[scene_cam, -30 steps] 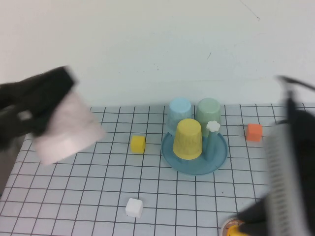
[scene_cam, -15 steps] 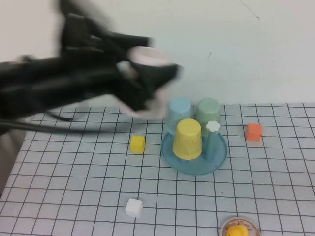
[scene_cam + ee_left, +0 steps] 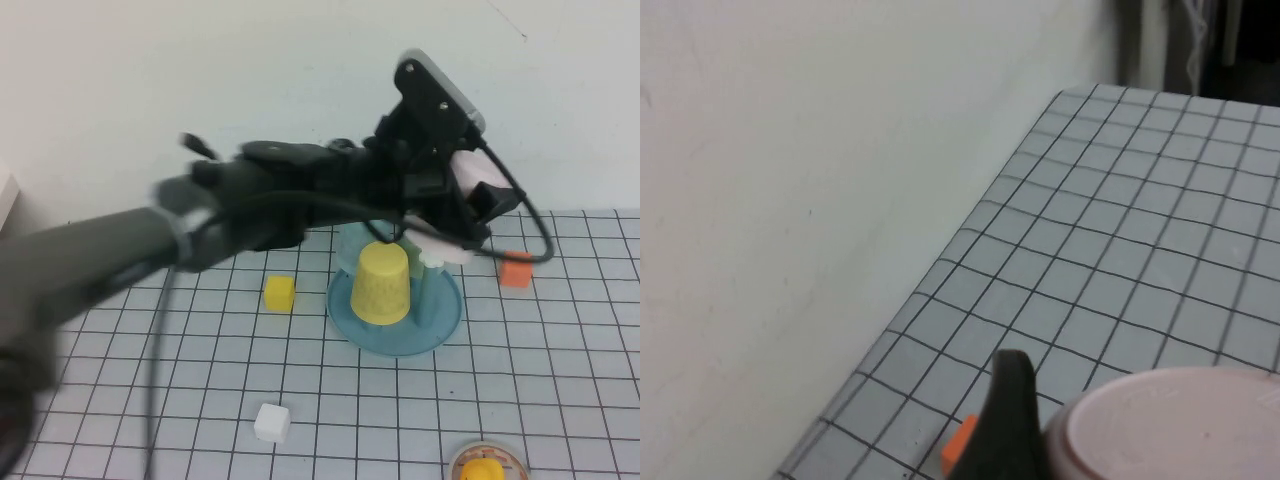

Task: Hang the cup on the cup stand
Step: Place the cup on the cup holder

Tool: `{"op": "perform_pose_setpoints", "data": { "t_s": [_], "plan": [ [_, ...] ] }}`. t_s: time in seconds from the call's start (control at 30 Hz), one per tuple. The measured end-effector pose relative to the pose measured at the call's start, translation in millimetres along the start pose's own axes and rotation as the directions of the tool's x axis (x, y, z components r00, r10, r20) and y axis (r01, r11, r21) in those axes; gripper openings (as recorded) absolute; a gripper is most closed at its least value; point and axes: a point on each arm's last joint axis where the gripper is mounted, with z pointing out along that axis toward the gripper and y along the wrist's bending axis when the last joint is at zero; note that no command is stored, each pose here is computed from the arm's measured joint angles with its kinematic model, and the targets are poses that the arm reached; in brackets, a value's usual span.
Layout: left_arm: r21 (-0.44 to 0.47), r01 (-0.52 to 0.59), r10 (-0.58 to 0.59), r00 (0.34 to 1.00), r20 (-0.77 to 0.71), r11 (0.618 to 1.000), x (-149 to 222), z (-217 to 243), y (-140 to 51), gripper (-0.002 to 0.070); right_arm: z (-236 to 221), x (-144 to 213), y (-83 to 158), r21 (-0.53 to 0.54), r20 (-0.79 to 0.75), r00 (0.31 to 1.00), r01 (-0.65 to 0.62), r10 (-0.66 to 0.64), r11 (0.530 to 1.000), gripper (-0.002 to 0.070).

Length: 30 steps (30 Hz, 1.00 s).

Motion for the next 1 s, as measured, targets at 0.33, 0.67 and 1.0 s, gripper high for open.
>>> {"op": "perform_pose_setpoints", "data": {
  "t_s": [0.33, 0.67, 1.0],
  "plan": [
    [-0.062, 0.146, -0.146, 0.989, -0.006, 0.987, 40.4, 70.8, 31.0, 0.0553, 11.6, 12.3, 1.1, 0.061, -0.04, 0.999, -0.001, 0.004, 0.998, 0.0],
    [-0.168, 0.16, -0.172, 0.983, -0.058, 0.973, 71.2, 88.5, 43.6, 0.0552, 11.6, 12.2, 0.4, 0.068, -0.039, 0.999, -0.001, 0.004, 0.998, 0.0],
    [-0.139, 0.247, -0.256, 0.965, -0.049, 0.959, 75.5, 91.3, 40.3, 0.0551, 12.6, 13.4, -0.1, 0.081, -0.042, 0.999, -0.007, 0.01, 0.997, 0.0]
  ]
}}
